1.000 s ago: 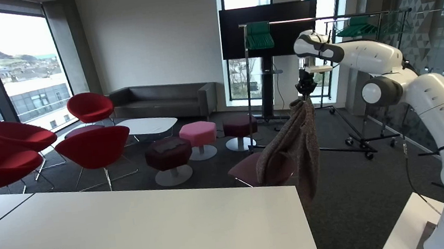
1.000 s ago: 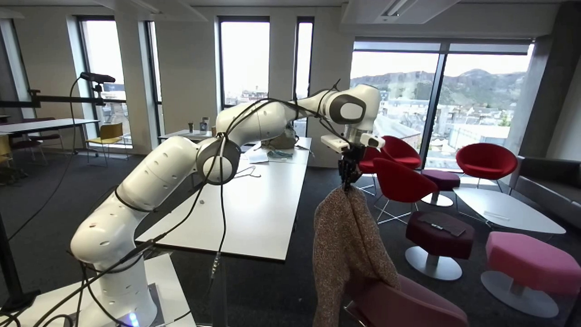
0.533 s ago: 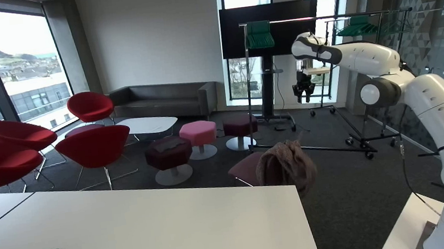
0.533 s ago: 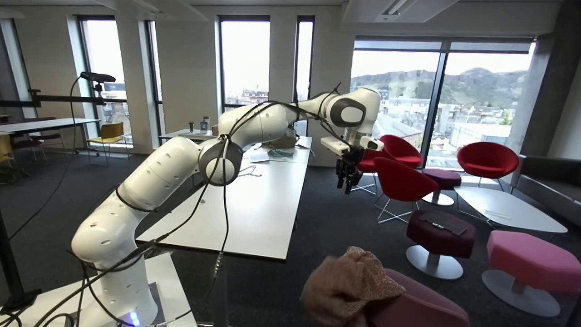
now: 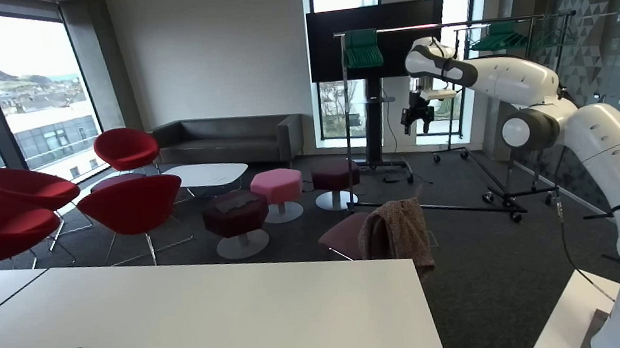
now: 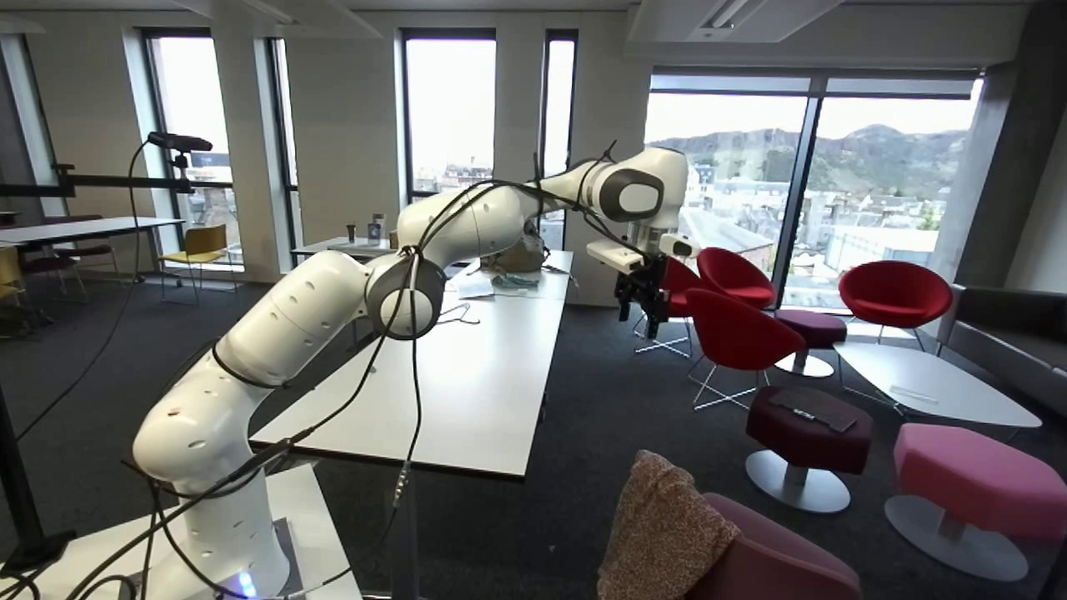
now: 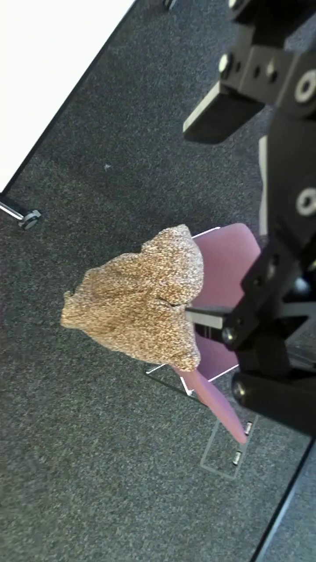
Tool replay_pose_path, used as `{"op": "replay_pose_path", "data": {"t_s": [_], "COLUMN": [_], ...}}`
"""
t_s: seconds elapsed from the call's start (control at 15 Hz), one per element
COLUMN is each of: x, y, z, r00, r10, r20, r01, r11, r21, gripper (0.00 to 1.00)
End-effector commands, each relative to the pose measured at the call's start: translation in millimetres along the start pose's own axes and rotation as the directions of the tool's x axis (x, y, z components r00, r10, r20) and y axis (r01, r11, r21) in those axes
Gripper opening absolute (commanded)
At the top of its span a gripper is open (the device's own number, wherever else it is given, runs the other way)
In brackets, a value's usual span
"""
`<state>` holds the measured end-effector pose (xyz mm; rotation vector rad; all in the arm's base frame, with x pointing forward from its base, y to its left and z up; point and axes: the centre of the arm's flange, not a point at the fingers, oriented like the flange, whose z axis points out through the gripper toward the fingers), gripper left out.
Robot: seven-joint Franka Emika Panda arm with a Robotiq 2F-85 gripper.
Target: Hang the jersey on the back of the chair
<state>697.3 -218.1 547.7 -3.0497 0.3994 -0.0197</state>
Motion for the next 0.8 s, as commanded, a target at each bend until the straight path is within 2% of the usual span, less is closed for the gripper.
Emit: {"op": "replay_pose_path", "data": {"t_s": [0.0,0.2,0.4,0.6,0.67,0.73], "x": [6,2,-19,-31,5,3], "y": [-18,-38,-57,-69,-68,-71], "z": [-29,-51,-61,-71,-70,-73], "r00": [0.980,0.948,0.944,0.942,0.946,0.946], "r10": [-0.066,-0.092,-0.130,-0.169,-0.132,-0.137], "r20": [-0.189,-0.304,-0.304,-0.291,-0.295,-0.295], "r01": [0.065,0.119,0.174,0.208,0.170,0.176], "r11": [0.998,0.990,0.977,0.972,0.979,0.978], "r21": [-0.009,0.073,0.122,0.109,0.108,0.108], "gripper": [1.00,1.00,1.00,1.00,1.00,1.00]}}
